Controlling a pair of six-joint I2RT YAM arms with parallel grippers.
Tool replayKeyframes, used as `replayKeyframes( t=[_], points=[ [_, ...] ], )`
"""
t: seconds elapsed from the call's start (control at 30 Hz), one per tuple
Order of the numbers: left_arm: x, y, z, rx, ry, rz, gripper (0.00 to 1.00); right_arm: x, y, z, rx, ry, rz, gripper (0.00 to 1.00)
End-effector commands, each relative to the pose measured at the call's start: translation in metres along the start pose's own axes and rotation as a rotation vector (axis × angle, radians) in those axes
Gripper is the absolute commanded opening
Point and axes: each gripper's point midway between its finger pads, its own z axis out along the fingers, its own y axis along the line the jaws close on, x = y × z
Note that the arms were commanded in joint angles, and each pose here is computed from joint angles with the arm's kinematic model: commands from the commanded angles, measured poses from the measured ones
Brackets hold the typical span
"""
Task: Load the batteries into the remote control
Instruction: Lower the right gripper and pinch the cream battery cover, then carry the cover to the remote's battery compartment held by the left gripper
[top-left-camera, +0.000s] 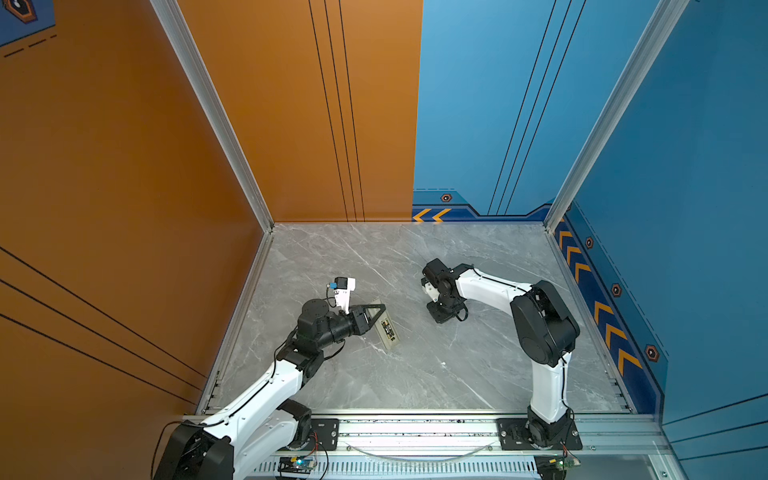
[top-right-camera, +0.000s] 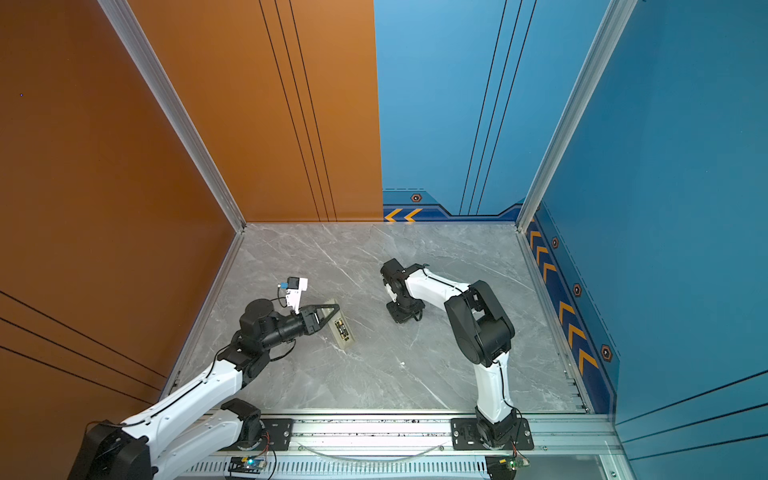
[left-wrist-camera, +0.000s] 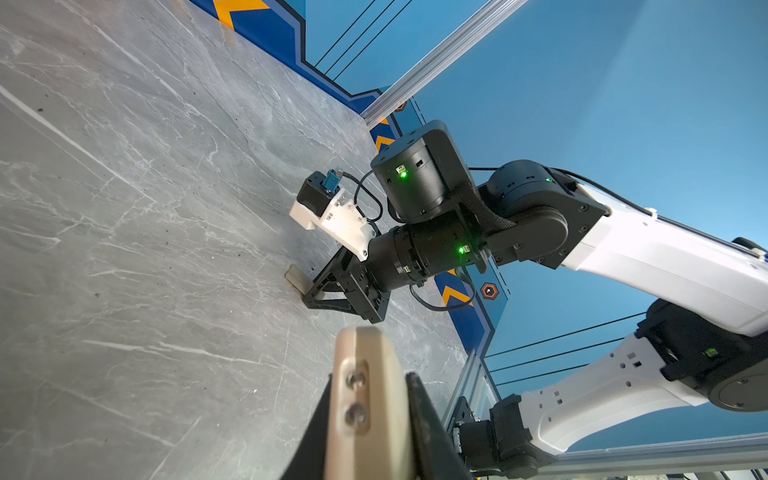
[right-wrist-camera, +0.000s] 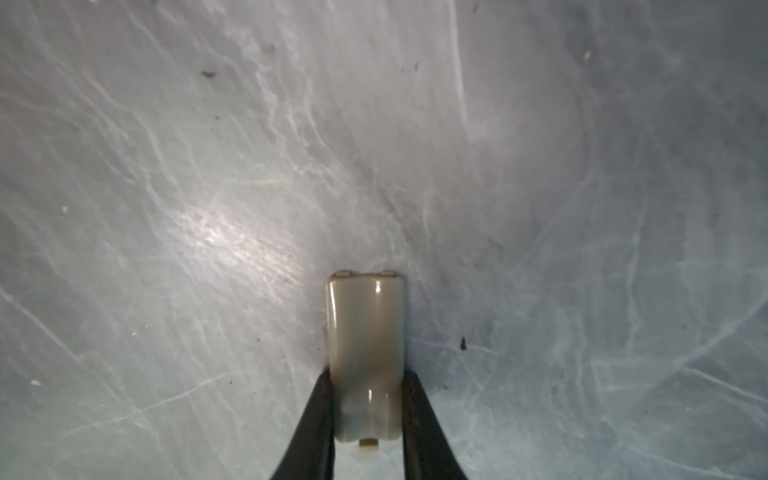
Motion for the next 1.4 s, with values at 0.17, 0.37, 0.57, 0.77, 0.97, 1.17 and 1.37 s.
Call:
replayKeyframes(
  t=[0.17,0.37,0.57,0.77,0.97,1.17,1.37],
  points=[
    [-0.006,0.009,-0.003,-0.033,-0.068,0.028,0.0,0.003,0.005,-0.019,-0.007,-0.038,0.008,0.15],
    [-0.006,0.014,0.001,-0.046,-0.088,0.034,0.0,0.003,0.016,-0.034,-0.025,-0.074,0.005,0.14],
    [-0.011,0.02,0.001,-0.055,-0.141,0.036,0.0,0.005,0.034,-0.058,-0.046,-0.124,-0.006,0.14],
    [-0.019,0.019,0.004,-0.051,-0.185,0.043,0.0,0.009,0.057,-0.087,-0.055,-0.173,-0.048,0.14],
    [-0.023,0.02,0.008,-0.044,-0.207,0.047,0.0,0.013,0.078,-0.107,-0.084,-0.222,-0.061,0.13],
    [-0.025,0.018,0.008,-0.036,-0.221,0.054,0.0,0.015,0.095,-0.12,-0.102,-0.248,-0.076,0.11],
    [-0.025,0.017,0.006,-0.034,-0.227,0.058,0.0,0.016,0.108,-0.129,-0.115,-0.272,-0.087,0.09]
  ],
)
